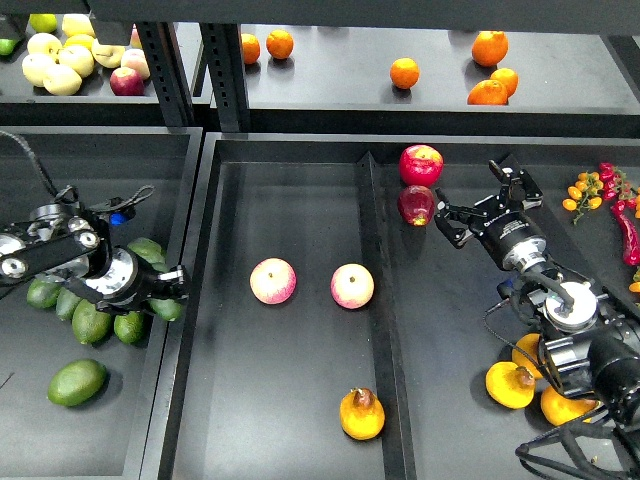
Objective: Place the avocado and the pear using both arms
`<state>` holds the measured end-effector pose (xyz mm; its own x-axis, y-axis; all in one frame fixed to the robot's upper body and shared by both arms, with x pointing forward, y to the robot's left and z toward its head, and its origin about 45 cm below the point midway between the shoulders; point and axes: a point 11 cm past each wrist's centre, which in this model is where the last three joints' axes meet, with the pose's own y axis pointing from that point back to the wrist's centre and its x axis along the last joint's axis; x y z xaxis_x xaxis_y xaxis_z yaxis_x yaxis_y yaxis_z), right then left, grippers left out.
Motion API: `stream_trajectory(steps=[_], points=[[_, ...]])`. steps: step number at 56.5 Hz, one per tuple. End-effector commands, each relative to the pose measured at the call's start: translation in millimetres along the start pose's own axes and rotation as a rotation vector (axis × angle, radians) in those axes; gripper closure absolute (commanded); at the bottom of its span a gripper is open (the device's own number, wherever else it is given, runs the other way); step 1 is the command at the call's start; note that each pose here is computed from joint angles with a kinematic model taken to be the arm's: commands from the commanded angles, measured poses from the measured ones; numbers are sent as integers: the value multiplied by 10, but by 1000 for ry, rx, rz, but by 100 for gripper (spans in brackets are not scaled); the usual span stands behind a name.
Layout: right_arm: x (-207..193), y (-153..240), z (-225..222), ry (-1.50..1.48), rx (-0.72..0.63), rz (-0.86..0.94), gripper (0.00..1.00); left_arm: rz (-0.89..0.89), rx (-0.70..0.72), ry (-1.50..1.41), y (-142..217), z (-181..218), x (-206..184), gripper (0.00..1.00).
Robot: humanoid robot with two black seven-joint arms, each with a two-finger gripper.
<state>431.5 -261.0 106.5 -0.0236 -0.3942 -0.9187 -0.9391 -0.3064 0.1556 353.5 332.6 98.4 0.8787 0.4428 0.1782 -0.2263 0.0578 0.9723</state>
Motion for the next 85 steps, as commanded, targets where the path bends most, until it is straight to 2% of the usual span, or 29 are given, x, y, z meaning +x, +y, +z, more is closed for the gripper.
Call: stream_trajectory(steps=[1,9,24,25,38,50,66,71,78,85], points=[[-6,-3,0,0,0,-2,0,-16,12,18,-67,-90,-71,52],[1,1,2,0,0,0,0,-28,14,35,-120,-127,-121,49],[3,4,4,-2,0,-1,1,-32,29,62,-192,-204,-151,32],[-2,2,5,0,-1,-2,0,-32,31,66,-197,-217,-151,28],[-9,-2,4,0,-2,-4,0,-14,10,81,-152,-168,-73,2],[-4,-1,4,0,-2,-2,1,26,-62,146,-4,-55,129,1],[-7,-6,35,16,-19,-1,0,103,-245,285,335,189,513,1],[-7,-6,41,19,-22,0,0,110,-244,310,349,98,535,1],[-11,-8,44,20,-24,-2,0,135,-227,381,402,-241,596,1],[-4,-4,48,19,-25,0,1,169,-283,439,538,-263,731,1]])
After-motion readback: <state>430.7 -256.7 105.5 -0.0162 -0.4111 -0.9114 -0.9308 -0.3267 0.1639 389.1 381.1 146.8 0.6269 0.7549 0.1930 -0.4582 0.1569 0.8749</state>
